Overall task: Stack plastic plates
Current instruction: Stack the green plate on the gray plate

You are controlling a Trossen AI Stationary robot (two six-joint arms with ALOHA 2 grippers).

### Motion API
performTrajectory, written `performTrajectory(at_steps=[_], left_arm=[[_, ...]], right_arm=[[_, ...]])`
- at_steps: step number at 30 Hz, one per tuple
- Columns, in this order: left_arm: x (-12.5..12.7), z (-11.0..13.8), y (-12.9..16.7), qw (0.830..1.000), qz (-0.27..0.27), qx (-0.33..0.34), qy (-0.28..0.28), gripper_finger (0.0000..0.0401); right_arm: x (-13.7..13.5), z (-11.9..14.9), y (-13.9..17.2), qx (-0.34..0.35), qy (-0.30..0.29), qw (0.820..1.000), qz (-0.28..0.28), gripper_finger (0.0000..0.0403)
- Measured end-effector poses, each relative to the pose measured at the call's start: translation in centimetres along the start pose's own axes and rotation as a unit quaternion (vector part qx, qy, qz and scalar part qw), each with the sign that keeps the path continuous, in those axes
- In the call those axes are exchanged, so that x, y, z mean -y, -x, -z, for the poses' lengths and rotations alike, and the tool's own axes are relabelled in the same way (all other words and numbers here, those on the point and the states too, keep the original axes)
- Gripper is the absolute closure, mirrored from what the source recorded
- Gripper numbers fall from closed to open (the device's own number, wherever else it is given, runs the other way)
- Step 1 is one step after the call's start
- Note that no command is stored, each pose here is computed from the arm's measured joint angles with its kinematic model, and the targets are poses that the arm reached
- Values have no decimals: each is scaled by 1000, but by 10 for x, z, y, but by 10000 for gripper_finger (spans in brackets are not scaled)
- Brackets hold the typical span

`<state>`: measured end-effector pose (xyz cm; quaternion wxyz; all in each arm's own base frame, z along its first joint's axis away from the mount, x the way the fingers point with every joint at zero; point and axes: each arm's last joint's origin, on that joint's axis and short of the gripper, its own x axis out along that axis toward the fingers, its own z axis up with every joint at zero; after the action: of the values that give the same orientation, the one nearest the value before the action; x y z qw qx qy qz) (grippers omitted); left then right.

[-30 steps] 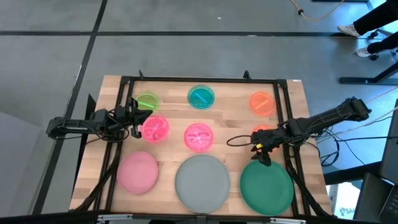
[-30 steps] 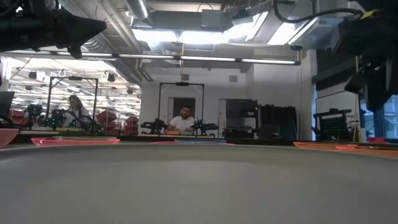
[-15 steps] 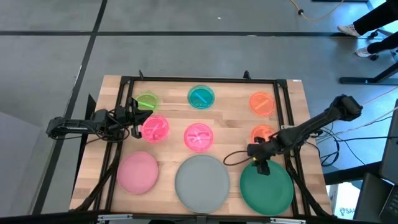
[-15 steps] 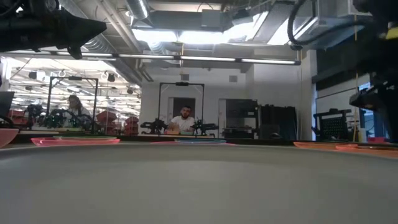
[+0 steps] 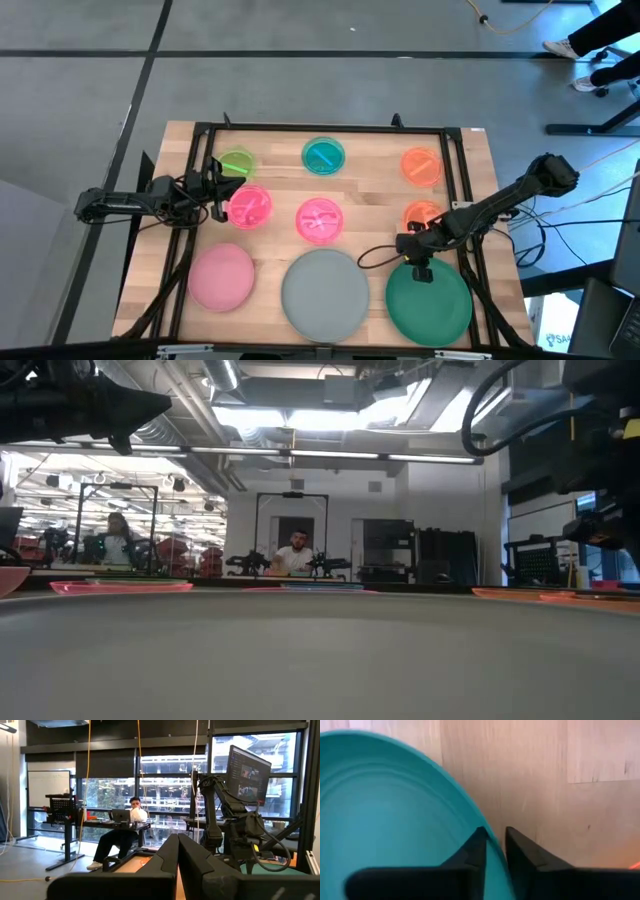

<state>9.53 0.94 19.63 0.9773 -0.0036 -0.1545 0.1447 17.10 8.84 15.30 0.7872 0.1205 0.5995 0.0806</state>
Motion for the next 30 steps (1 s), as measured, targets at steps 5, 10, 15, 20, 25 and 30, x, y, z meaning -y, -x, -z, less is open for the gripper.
performTrajectory(at_steps=[5,10,15,20,25,30], left_arm=[[0,0,0,1000,0,0,0,399],[0,0,0,1000,0,0,0,399],[0,0,0,1000,0,0,0,399],[0,0,0,1000,0,0,-1,399],[0,0,0,1000,0,0,-1,399],[0,0,0,1000,-1,0,-1,399]], right_arm=[[-1,0,0,-3,1,1000,-8,394],[-1,1,1,-6,-3,1000,-11,388],[-9,-9,12,-3,0,1000,-31,397],[-24,-28,31,32,14,998,-57,400],[-36,-49,53,103,8,994,-43,393],[-35,-68,69,168,-9,985,-28,392]])
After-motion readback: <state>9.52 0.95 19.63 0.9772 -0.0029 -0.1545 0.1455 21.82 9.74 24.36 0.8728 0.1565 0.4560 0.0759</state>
